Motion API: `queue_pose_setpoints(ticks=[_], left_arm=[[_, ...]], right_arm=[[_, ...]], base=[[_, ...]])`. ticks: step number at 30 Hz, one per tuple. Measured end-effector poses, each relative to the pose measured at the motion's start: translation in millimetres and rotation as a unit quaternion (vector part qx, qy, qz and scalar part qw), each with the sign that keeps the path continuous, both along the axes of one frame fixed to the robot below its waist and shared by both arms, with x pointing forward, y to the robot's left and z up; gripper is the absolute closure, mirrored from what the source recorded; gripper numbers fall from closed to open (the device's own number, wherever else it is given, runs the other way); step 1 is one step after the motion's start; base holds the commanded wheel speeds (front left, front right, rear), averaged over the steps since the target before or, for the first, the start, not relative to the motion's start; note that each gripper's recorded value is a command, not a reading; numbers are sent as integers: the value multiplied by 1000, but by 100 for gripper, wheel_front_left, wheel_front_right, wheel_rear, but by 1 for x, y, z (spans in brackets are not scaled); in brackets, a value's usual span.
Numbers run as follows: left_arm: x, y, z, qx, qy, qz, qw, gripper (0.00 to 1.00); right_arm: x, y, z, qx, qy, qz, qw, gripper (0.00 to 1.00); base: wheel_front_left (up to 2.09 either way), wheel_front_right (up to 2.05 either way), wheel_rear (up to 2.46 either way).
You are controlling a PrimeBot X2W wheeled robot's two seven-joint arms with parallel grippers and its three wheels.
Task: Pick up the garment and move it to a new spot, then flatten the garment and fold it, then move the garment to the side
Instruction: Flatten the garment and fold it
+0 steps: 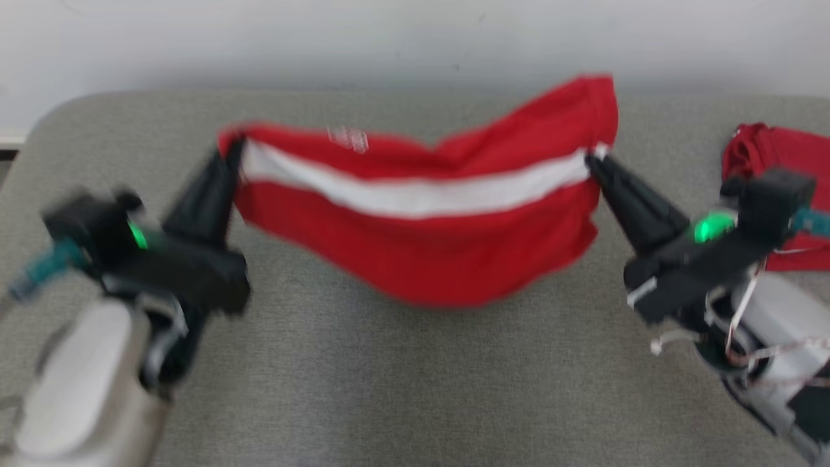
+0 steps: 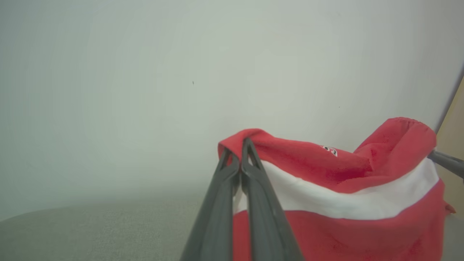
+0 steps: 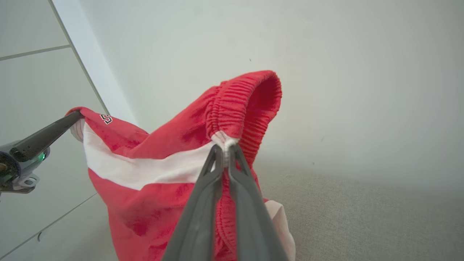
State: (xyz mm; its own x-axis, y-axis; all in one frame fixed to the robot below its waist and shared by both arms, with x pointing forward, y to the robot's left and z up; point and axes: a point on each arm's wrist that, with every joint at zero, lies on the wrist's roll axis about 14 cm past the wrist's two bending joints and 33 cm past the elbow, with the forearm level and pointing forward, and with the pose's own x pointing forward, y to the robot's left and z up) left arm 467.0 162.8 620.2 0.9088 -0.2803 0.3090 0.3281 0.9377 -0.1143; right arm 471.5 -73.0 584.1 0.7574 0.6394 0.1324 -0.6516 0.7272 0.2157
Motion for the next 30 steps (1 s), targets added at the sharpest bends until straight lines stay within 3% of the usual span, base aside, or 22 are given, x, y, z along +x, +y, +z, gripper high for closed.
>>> queue_pose_setpoints(ticks=[6, 13, 17, 22, 30], left_arm=[[65, -7, 76, 23, -54, -26, 998, 100], [140, -28, 161, 38, -114, -41, 992, 100], [173, -38, 194, 26, -154, -42, 987, 100], [218, -60, 160, 39, -136, -55, 988, 100], [266, -64, 58, 23, -54, -57, 997, 100]], right_arm=[[69, -13, 47, 26, -18, -46, 998, 100], [162, -34, 136, 73, -73, -110, 988, 100], [203, -39, 163, 54, -112, -142, 982, 100], [243, -34, 138, 30, -108, -165, 980, 100], [275, -25, 44, 5, -43, -172, 984, 100]], base=[[0, 0, 0], [0, 0, 0], [0, 0, 0], [0, 0, 0], [0, 0, 0]])
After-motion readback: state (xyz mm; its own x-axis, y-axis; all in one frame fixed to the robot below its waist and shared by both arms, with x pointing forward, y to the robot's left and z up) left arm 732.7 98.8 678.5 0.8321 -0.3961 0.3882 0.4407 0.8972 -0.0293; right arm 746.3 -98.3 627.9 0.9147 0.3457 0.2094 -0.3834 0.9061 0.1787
